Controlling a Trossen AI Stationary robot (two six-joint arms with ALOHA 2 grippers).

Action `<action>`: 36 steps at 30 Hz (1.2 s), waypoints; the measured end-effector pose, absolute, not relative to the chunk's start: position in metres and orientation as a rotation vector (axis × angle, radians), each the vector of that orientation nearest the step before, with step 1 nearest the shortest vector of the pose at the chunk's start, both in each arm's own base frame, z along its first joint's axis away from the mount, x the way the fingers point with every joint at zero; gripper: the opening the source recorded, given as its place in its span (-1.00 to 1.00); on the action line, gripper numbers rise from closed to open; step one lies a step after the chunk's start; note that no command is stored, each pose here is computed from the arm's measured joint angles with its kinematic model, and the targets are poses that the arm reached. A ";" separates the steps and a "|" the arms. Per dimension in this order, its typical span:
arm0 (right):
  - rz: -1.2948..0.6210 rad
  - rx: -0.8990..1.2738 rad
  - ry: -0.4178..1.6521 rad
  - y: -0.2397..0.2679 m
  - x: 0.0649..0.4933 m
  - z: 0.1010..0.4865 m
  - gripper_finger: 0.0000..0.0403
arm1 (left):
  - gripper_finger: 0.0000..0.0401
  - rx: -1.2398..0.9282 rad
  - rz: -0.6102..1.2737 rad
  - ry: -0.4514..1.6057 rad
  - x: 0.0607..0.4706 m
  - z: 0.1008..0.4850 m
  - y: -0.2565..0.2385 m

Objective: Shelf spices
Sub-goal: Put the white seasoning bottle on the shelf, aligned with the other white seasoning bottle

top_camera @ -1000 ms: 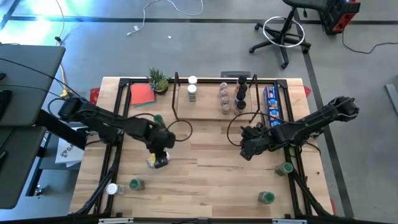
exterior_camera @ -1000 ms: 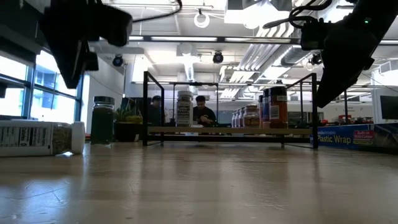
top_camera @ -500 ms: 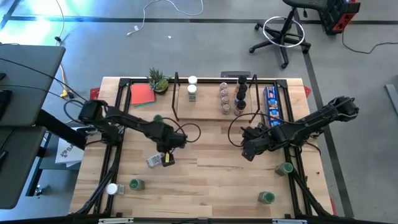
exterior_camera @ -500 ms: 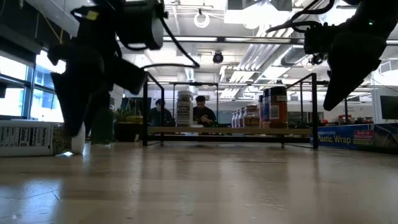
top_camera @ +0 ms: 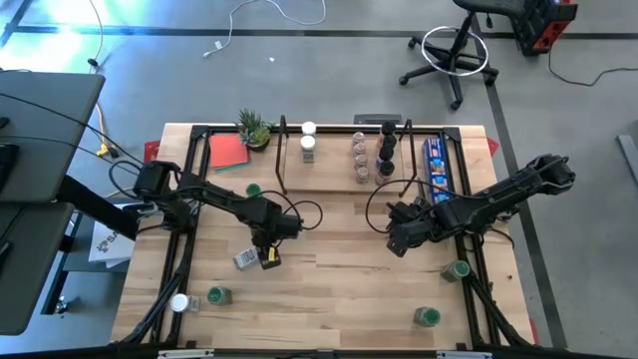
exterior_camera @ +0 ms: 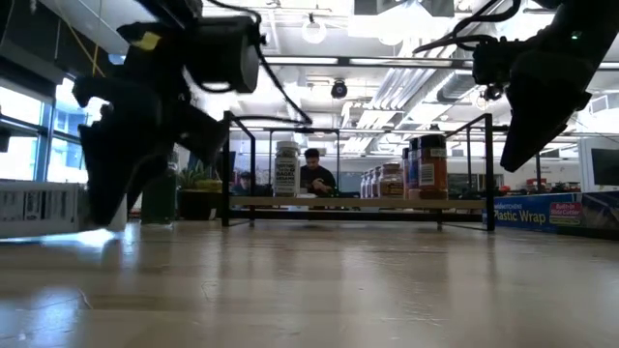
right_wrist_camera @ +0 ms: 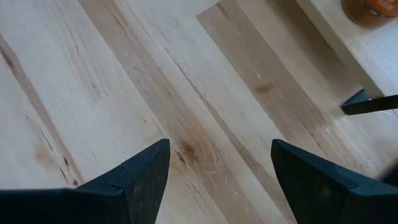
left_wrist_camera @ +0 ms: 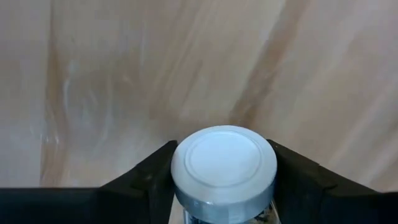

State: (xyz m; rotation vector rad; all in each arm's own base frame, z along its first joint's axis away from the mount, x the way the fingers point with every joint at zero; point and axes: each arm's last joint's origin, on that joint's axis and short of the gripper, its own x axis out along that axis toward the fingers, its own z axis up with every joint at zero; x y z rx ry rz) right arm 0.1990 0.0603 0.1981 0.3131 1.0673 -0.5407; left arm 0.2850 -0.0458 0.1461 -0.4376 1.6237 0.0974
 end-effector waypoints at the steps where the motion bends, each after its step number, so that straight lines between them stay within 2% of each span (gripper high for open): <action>1: -0.541 0.313 1.067 0.060 0.199 0.198 0.37 | -0.01 -0.451 0.106 1.613 0.287 0.150 -0.046; 6: -0.544 0.311 1.059 0.060 0.199 0.198 0.37 | -0.01 -0.498 0.216 1.422 0.311 0.189 -0.043; 11: -0.542 0.311 1.061 0.060 0.199 0.198 0.37 | -0.01 -0.462 0.479 0.978 0.340 0.231 -0.051; 15: -0.526 0.290 1.113 0.060 0.196 0.197 0.37 | -0.01 -0.409 0.663 0.626 0.355 0.227 -0.063; 18: -0.513 0.252 1.153 0.060 0.193 0.196 0.37 | -0.01 -0.409 0.761 0.493 0.361 0.207 -0.065; 24: -0.447 0.213 1.251 0.060 0.188 0.195 0.37 | 0.02 -0.457 0.827 0.435 0.371 0.167 -0.065; 28: -0.415 0.166 1.277 0.059 0.186 0.194 0.37 | 0.14 -0.457 0.803 0.421 0.376 0.159 -0.074; 36: -0.428 0.172 1.269 0.059 0.187 0.195 0.37 | 0.18 -0.446 0.689 0.501 0.377 0.153 -0.085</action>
